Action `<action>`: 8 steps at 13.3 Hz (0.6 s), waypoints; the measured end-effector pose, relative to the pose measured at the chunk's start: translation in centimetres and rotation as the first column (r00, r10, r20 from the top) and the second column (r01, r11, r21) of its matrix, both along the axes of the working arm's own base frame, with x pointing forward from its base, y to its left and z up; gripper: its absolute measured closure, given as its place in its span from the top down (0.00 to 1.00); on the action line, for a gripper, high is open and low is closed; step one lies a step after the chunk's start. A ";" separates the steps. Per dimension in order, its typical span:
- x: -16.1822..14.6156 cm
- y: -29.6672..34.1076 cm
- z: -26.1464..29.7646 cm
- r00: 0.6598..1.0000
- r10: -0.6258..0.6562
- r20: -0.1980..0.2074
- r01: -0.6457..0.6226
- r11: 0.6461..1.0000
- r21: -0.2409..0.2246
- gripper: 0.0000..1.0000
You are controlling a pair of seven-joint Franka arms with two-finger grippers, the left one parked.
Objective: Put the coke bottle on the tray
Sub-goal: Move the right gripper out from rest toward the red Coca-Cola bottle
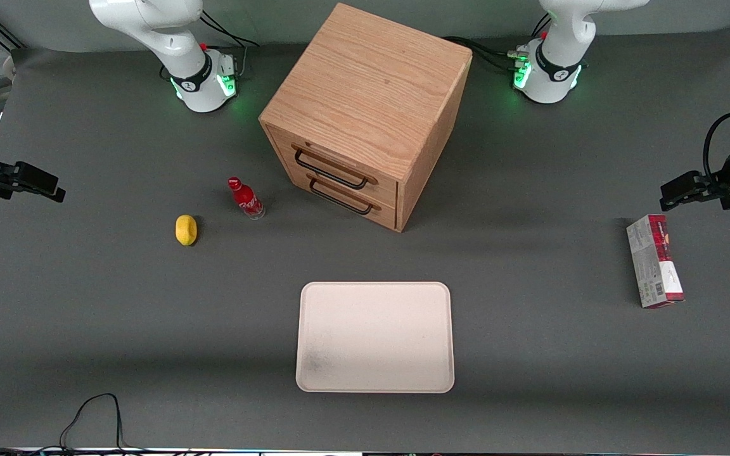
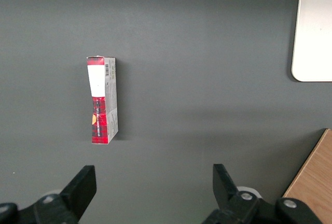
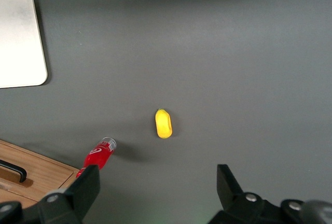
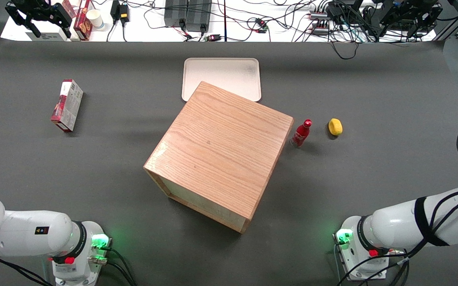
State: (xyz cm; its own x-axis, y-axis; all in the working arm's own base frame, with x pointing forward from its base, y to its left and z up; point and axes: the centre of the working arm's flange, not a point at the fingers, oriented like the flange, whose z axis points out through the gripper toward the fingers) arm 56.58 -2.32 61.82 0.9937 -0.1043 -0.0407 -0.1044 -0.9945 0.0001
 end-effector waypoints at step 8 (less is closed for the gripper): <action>-0.5 2.2 -0.4 1.000 -0.002 -0.022 0.002 1.000 0.001 1.00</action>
